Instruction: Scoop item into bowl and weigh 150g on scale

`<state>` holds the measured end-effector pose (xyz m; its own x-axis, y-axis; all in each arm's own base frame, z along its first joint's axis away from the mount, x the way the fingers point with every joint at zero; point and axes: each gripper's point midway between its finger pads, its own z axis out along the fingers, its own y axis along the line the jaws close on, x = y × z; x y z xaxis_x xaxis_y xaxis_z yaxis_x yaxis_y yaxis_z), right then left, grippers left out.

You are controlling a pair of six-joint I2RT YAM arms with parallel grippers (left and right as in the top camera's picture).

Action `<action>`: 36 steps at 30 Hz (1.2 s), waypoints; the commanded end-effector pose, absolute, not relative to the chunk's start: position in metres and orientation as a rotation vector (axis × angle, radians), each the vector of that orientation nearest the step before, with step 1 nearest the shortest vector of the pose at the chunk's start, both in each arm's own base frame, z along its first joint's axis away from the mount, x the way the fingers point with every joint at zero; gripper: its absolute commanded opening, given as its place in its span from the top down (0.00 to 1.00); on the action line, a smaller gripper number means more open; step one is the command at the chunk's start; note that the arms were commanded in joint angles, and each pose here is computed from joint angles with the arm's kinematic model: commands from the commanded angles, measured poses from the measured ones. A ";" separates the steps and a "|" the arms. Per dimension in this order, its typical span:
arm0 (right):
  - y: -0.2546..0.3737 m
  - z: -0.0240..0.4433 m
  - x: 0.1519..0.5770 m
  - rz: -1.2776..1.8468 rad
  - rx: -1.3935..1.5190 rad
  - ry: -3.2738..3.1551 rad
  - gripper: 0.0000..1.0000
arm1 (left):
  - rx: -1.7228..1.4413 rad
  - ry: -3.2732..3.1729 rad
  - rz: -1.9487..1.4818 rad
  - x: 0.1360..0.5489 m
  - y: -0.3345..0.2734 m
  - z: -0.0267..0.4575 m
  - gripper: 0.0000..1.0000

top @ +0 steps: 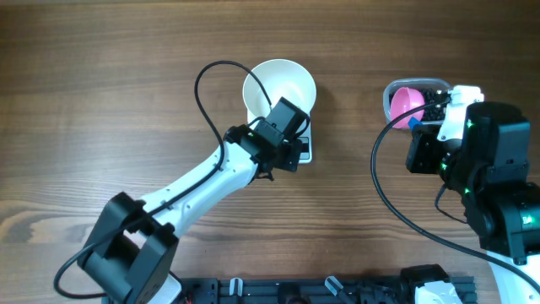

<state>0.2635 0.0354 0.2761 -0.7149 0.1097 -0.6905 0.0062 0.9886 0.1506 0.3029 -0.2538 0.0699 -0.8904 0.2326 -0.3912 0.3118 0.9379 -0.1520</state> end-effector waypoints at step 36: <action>0.038 0.288 0.270 0.221 0.124 2.317 0.96 | 0.387 2.673 -0.208 0.333 -0.262 0.034 0.96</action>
